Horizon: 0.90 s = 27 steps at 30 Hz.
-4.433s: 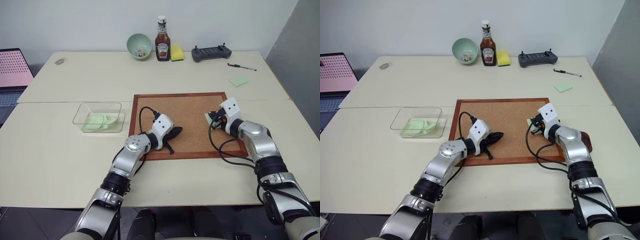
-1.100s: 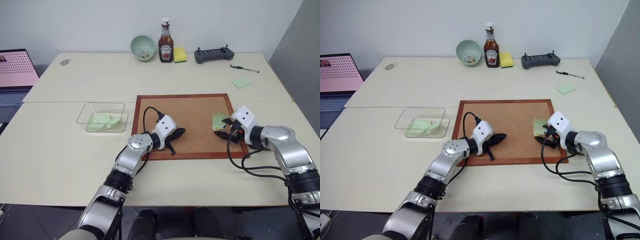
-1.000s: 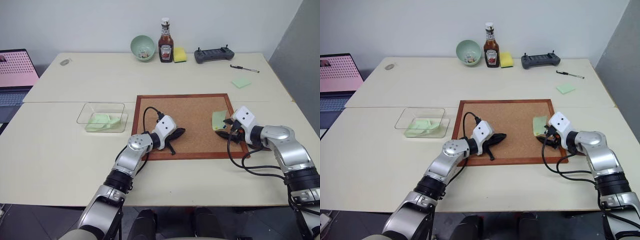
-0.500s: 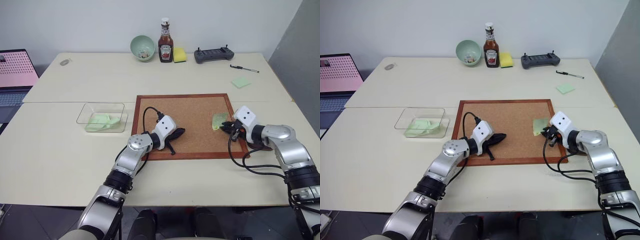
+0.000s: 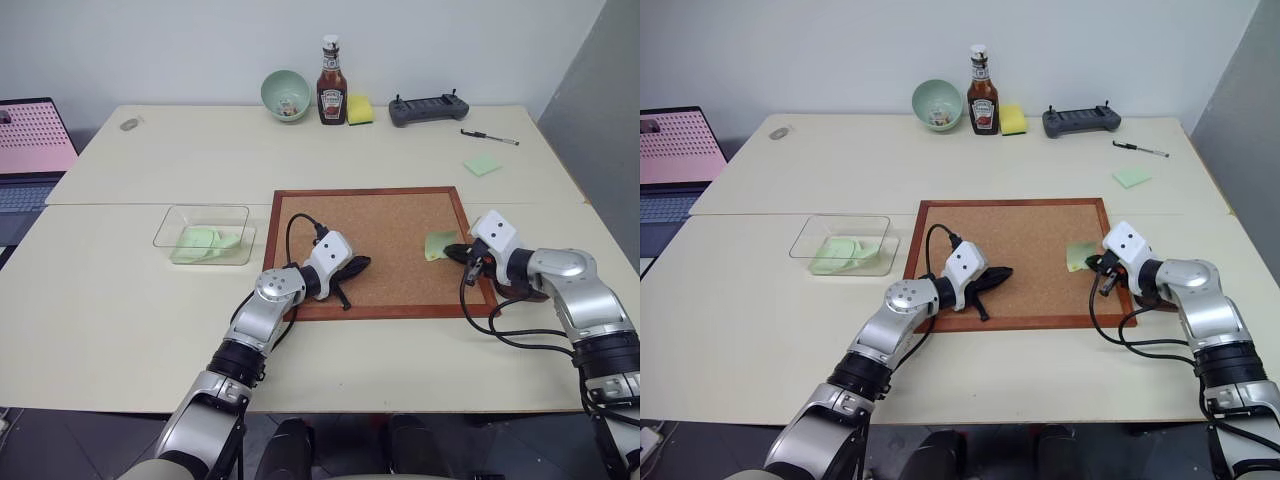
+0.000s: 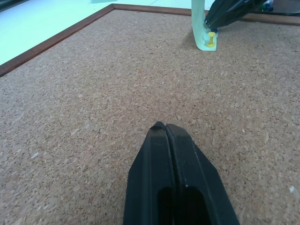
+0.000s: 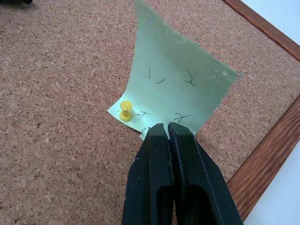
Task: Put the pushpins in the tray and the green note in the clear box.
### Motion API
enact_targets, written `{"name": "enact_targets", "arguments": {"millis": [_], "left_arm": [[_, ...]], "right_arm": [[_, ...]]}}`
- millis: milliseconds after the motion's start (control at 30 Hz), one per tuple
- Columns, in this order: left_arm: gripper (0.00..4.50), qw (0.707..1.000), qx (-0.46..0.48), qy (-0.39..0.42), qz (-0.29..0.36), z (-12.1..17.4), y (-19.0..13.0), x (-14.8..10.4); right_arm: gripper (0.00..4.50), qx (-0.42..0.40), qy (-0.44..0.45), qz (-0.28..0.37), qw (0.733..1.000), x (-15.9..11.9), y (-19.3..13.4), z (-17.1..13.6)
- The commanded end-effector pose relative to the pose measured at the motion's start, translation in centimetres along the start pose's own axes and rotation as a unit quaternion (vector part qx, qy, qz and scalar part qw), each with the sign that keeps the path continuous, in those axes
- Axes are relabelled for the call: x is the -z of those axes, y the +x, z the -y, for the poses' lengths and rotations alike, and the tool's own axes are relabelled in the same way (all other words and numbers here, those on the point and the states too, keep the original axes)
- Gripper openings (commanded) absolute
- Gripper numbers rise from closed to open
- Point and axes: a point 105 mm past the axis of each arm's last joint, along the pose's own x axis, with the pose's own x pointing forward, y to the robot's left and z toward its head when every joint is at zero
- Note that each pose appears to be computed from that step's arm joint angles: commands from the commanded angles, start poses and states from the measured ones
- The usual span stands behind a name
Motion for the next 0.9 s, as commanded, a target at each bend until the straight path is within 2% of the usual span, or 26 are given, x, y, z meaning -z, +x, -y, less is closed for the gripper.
{"name": "enact_targets", "arguments": {"millis": [33, 367, 500, 633, 900], "left_arm": [[0.0, 0.999, 0.001, -0.014, -0.039, 0.5, -0.3, 2.3], [0.0, 0.999, 0.003, -0.011, -0.041, 0.6, -0.3, 2.4], [0.0, 0.999, 0.003, -0.011, -0.041, 0.6, -0.3, 2.4], [0.0, 0.999, 0.006, -0.01, -0.043, 0.6, -0.2, 2.5], [0.0, 0.999, 0.012, -0.008, -0.04, 0.7, 0.3, 2.3]], "right_arm": [[0.05, 0.01, -0.025, 0.06, 0.998, -3.4, -1.5, 0.9], [0.05, 0.022, -0.03, 0.069, 0.997, -4.3, -4.1, 1.3], [0.05, 0.058, -0.04, 0.028, 0.997, -2.7, -6.7, 2.3], [0.05, 0.094, -0.055, -0.044, 0.993, 0.3, -9.4, 3.0], [0.05, 0.101, -0.079, -0.14, 0.982, 4.5, -11.0, 2.8]]}}
